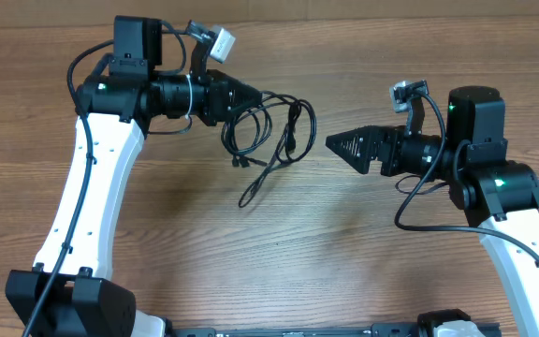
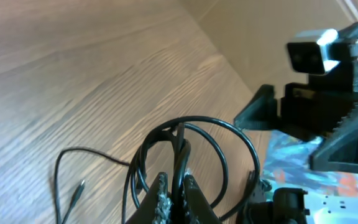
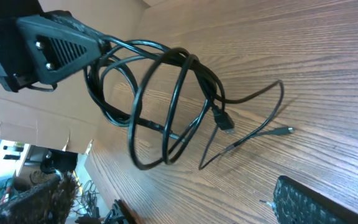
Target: Untangle cables
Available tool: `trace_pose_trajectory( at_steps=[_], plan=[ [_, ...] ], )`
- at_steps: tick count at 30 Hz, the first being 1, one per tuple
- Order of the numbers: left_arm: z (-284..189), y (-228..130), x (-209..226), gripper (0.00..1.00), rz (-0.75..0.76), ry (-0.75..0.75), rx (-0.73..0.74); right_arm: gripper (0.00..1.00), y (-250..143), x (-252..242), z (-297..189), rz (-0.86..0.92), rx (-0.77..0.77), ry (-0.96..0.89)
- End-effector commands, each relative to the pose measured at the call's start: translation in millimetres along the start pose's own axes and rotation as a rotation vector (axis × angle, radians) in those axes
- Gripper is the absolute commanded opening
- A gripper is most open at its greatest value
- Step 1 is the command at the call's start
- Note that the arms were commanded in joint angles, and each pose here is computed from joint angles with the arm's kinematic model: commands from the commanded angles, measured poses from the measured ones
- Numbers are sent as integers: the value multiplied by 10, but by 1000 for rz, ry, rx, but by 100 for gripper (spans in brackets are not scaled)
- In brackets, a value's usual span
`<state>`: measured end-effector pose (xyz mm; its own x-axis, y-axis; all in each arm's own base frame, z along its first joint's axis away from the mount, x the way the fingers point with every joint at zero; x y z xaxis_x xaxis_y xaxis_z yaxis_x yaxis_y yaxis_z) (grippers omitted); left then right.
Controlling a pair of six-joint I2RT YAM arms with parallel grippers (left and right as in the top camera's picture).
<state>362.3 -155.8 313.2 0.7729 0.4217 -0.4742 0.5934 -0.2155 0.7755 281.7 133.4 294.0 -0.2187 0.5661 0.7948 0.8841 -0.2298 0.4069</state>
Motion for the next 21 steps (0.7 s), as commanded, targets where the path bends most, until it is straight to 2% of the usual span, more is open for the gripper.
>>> trace_pose_trajectory(
  at_steps=[1, 21],
  plan=[
    [2, -9, 29, 4, 32, 49, 26, 100, 41, 85, -47, -29, -22, 5],
    [-16, -172, 114, 4, 4, 129, 105, 100, 41, 85, -47, -29, -22, 5]
  ],
)
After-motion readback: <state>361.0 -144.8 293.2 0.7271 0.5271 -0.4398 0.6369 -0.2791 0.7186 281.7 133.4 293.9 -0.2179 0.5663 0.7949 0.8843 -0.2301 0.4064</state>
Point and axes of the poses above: each gripper's point midway between its finger pads, its own z axis out along the fingers, its own x axis along the line the jaws close on, y = z × x, the point moved 4 cm from there along -z, back along the fingers, and after that the axes turned 11 degrees about z, right-handed, at the moved point
